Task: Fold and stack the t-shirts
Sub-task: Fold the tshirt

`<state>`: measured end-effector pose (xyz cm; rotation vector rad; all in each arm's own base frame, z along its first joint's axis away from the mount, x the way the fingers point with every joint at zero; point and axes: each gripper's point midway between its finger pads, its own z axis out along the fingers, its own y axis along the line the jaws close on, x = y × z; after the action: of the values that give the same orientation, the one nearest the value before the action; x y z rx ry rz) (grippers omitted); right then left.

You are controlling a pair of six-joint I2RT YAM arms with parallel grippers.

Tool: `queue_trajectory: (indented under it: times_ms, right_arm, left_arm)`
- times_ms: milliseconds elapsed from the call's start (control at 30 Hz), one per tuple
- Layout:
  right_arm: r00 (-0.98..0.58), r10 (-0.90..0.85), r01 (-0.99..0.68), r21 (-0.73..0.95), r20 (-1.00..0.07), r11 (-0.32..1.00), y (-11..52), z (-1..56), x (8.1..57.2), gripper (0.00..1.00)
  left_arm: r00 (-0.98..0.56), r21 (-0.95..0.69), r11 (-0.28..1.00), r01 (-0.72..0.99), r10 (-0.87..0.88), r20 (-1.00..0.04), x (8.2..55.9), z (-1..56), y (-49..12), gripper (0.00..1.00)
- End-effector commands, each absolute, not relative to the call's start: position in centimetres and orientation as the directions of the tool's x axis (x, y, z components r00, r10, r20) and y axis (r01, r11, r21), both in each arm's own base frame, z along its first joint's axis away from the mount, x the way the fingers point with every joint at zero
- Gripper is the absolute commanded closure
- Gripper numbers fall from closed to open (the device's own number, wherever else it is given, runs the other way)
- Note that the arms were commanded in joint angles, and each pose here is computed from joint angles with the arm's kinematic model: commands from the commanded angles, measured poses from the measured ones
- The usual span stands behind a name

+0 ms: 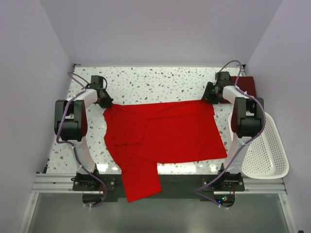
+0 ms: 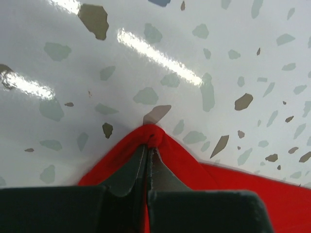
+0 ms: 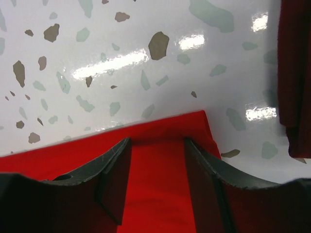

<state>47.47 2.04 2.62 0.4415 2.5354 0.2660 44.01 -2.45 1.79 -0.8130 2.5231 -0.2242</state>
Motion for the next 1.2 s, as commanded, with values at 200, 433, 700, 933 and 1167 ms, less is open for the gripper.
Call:
queue_trajectory:
  times_ms: [200,433,700,933,1167]
  right_arm:
    - [-0.794,0.436,0.35,0.268,-0.425,0.898,-0.5,-0.2,49.2,0.48]
    - [-0.787,0.413,0.312,0.281,-0.458,0.908,-0.7,0.1,52.6,0.48]
    - [-0.724,0.34,0.172,0.321,-0.6,0.932,0.5,8.9,55.1,0.4]
    - [-0.75,0.258,0.126,0.251,-0.609,0.96,2.5,13.1,49.1,0.31]
    - [-0.804,0.132,0.02,0.195,-0.58,0.981,8.1,12.9,40.0,0.31]
  left_arm:
    - [-0.702,-0.223,0.814,-0.536,-0.577,-0.418,48.2,-0.6,0.3,1.0]
    - [-0.697,-0.264,0.829,-0.493,-0.558,-0.451,52.7,-0.5,0.0,0.85]
    - [-0.628,-0.292,0.857,-0.425,-0.512,-0.586,56.1,6.6,0.7,0.47]
    - [-0.541,-0.301,0.868,-0.394,-0.484,-0.688,51.0,16.8,0.5,0.3]
    - [-0.655,-0.233,0.873,-0.429,-0.478,-0.585,37.7,12.3,-1.7,0.38]
